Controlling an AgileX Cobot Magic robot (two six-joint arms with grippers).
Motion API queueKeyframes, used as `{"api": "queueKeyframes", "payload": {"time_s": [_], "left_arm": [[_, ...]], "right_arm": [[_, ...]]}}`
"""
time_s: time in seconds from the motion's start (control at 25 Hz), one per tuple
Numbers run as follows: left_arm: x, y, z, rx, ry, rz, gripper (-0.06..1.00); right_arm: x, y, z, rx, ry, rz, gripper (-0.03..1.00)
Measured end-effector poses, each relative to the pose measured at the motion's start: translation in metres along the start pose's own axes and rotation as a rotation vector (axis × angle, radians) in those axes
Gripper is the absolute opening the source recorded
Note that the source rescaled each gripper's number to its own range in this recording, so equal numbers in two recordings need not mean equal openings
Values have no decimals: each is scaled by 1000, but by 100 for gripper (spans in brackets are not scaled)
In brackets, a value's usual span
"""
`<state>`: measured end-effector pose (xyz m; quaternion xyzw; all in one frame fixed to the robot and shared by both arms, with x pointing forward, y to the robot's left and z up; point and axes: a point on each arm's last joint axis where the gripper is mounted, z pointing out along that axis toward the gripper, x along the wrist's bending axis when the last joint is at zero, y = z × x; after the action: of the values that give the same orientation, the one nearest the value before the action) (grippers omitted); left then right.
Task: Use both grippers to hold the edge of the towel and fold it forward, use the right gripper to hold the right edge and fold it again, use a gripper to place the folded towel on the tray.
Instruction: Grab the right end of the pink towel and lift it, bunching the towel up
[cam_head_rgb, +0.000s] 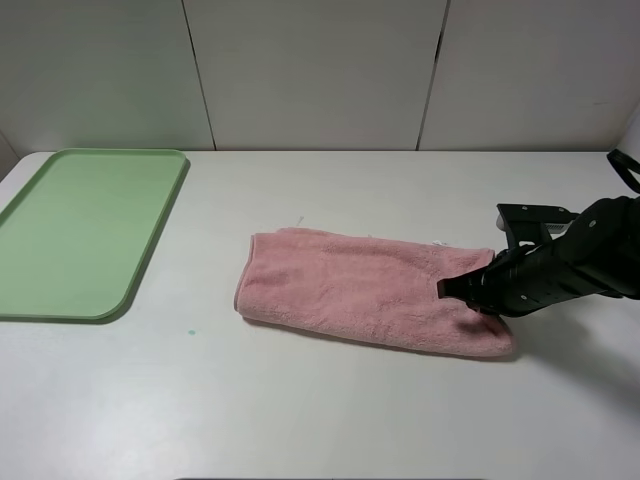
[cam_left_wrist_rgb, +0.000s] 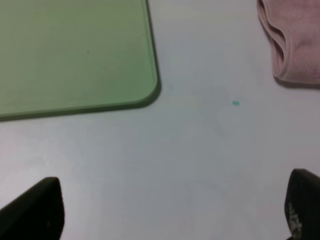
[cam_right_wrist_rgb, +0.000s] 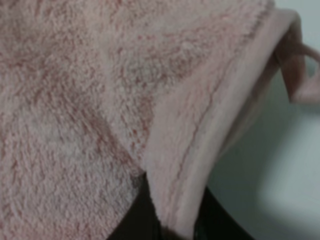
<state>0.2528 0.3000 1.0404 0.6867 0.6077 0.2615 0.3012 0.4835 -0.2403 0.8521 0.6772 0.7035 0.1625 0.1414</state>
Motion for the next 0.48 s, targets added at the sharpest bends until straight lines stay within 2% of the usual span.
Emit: {"api": "queueKeyframes", "payload": {"time_s": [0.36, 0.48], "left_arm": [[0, 0, 0, 0, 0, 0, 88], [0, 0, 0, 0, 0, 0, 88]], "right_arm": [[1, 3, -7, -23, 10, 0, 7], [-3, 0, -15, -1, 31, 21, 7]]}}
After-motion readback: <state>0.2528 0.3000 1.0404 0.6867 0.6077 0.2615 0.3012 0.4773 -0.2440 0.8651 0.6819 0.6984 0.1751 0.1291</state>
